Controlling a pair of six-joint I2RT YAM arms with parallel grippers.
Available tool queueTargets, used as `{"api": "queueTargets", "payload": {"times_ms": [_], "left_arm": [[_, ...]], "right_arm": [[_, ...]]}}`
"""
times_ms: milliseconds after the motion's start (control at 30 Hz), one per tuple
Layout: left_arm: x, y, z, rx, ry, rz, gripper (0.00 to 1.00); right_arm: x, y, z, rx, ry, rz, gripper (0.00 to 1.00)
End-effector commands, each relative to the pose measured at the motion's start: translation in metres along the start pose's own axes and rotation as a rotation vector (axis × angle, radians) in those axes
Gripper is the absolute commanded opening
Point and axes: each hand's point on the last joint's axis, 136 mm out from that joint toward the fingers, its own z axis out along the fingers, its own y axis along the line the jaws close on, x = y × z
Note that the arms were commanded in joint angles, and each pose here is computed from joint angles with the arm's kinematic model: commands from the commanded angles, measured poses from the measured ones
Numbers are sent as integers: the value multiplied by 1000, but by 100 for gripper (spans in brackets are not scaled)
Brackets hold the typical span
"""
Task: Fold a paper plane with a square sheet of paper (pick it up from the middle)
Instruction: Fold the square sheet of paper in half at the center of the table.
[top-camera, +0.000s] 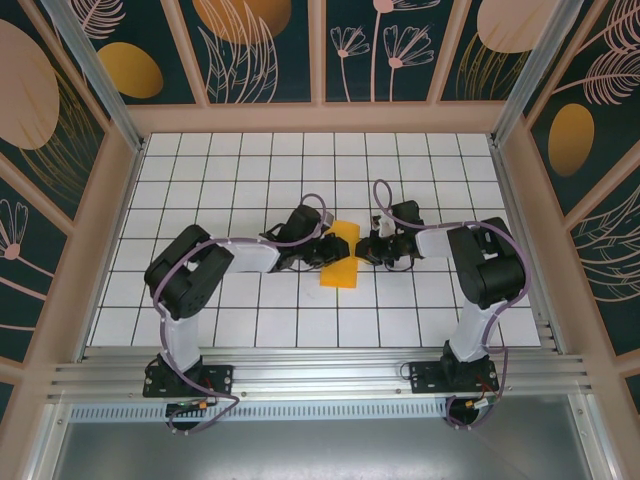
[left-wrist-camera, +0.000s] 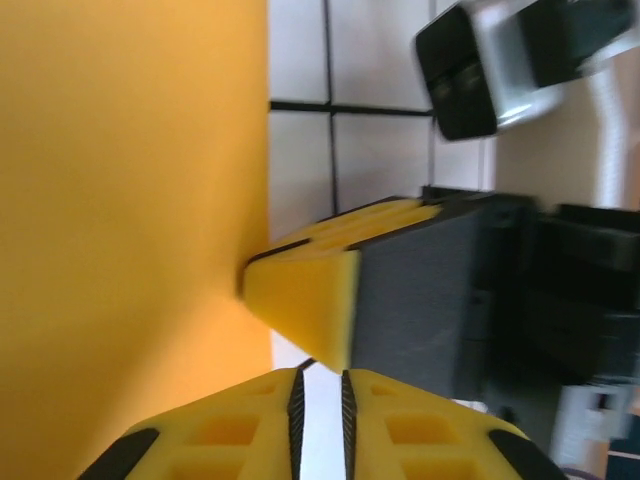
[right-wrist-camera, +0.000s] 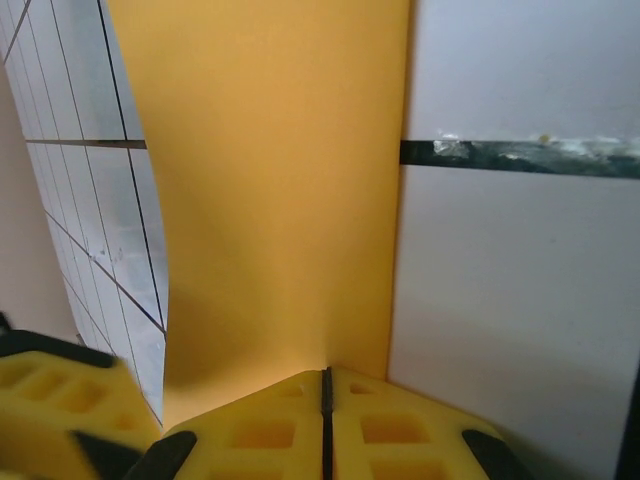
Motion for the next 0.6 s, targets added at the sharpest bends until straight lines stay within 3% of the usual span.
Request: {"api": "queueTargets", "payload": {"times_ms": [0, 267, 567], "left_arm": [[7, 21, 9, -74, 33, -20, 16], [19, 50, 8, -171, 60, -13, 12], [36, 79, 10, -262, 122, 17, 9]], "right_arm": [[-7, -6, 2, 46, -19, -4, 10], [-13, -2, 6, 27, -19, -4, 10], [-34, -16, 10, 123, -54, 19, 10]]}}
